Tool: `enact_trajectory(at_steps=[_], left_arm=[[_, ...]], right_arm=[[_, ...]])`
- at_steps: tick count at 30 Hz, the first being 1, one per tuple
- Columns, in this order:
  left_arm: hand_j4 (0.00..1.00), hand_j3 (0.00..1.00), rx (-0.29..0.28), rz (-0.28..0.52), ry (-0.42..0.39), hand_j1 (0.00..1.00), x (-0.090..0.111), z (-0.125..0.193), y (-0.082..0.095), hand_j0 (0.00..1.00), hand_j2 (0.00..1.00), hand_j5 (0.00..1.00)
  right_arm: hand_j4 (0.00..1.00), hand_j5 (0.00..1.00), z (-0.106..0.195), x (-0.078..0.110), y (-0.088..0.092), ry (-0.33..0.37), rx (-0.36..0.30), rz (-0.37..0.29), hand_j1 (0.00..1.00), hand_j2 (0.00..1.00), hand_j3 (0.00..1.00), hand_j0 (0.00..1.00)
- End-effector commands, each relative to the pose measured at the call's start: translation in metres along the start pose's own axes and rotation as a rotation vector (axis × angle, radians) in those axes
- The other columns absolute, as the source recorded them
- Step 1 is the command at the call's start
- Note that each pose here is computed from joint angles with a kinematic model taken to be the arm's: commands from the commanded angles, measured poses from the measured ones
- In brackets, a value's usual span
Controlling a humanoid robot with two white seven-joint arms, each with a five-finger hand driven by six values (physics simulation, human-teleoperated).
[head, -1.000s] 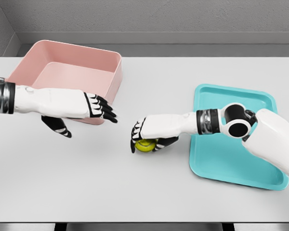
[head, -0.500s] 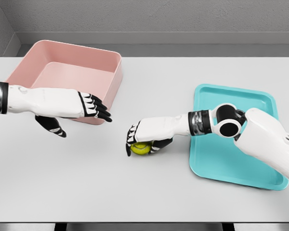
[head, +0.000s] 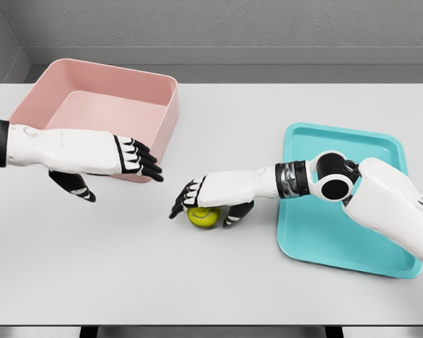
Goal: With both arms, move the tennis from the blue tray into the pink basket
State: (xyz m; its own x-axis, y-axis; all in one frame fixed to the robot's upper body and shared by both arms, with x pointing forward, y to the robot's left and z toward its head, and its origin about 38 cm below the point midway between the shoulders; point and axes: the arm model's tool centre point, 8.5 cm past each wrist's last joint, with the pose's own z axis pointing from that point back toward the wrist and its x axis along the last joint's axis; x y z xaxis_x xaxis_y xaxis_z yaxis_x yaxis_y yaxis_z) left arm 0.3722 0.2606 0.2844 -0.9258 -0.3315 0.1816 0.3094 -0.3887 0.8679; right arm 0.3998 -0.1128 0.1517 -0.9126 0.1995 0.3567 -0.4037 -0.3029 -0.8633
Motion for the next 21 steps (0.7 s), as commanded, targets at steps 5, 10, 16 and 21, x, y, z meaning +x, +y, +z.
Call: enact_trajectory(at_steps=[5, 10, 16, 21], left_arm=[[1.00, 1.00, 0.056, 0.073, -0.042, 1.00, 0.003, 0.005, 0.004, 1.00, 1.00, 1.00], [1.00, 1.00, 0.046, 0.083, -0.046, 1.00, 0.003, 0.004, 0.000, 1.00, 1.00, 1.00], [1.00, 1.00, 0.075, -0.020, -0.181, 1.00, 0.021, -0.056, 0.025, 1.00, 1.00, 1.00], [1.00, 1.00, 0.081, -0.080, -0.295, 1.00, 0.042, -0.109, 0.037, 1.00, 1.00, 1.00]], right_arm=[[1.00, 1.00, 0.033, -0.012, -0.013, 0.069, -0.013, 0.025, 1.00, 1.00, 1.00, 1.00], [1.00, 1.00, 0.180, -0.040, -0.056, 0.386, -0.070, 0.105, 1.00, 1.00, 1.00, 1.00], [1.00, 1.00, 0.246, -0.054, -0.045, 0.538, -0.341, 0.079, 1.00, 1.00, 1.00, 1.00], [1.00, 1.00, 0.267, -0.053, -0.043, 0.583, -0.368, 0.086, 1.00, 1.00, 1.00, 1.00]])
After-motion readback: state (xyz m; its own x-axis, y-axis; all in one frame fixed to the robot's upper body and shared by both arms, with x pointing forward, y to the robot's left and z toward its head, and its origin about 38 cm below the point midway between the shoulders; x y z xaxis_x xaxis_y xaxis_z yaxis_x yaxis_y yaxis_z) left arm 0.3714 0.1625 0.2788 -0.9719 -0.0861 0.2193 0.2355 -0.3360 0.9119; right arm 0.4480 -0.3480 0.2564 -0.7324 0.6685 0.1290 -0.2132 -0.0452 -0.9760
